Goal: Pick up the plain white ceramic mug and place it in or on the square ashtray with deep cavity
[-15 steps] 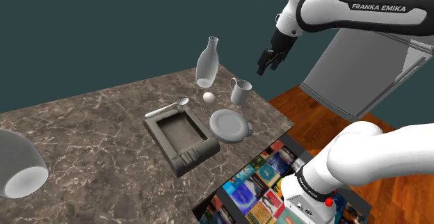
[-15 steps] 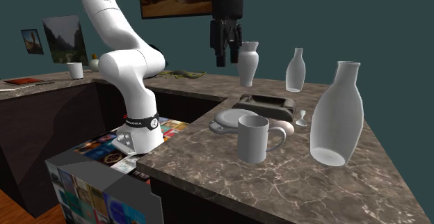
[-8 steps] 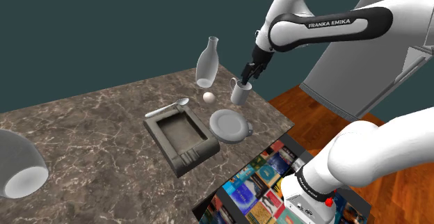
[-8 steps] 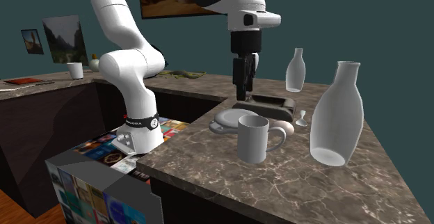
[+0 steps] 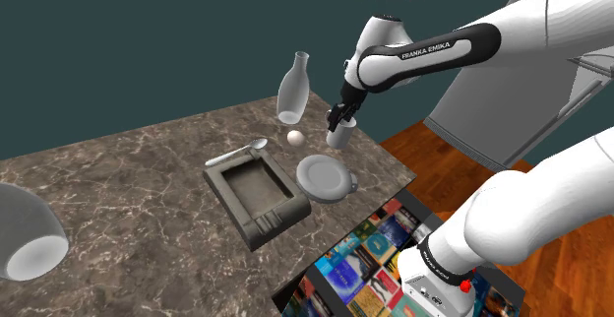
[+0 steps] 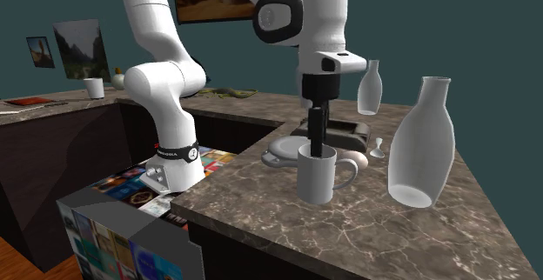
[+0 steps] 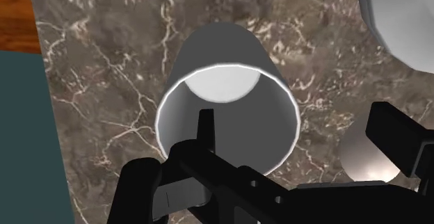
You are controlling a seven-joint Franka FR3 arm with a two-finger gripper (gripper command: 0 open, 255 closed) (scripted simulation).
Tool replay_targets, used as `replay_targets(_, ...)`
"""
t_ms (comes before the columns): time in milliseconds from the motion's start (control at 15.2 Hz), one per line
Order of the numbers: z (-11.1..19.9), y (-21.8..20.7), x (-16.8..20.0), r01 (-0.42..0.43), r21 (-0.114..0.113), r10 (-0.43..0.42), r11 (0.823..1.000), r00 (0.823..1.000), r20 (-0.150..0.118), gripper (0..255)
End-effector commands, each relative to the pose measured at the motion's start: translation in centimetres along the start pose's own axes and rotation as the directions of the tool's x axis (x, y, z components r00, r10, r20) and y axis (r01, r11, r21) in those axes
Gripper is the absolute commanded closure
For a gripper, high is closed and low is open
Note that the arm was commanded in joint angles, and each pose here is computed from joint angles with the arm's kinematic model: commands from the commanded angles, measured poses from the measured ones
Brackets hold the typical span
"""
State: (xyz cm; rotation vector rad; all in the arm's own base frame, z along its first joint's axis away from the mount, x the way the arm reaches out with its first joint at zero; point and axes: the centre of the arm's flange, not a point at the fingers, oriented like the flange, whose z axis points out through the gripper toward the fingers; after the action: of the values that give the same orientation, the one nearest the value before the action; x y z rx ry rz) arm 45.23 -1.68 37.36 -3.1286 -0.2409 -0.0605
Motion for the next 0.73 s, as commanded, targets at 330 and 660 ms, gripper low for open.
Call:
replay_targets(330,2.3,-0.1,0.0,0.001,0.0,-0.001,1.0,1.0,-0.001,0)
replay_targets(660,2.3,-0.1,0.0,0.001,0.0,-0.001,1.0,1.0,-0.001,0)
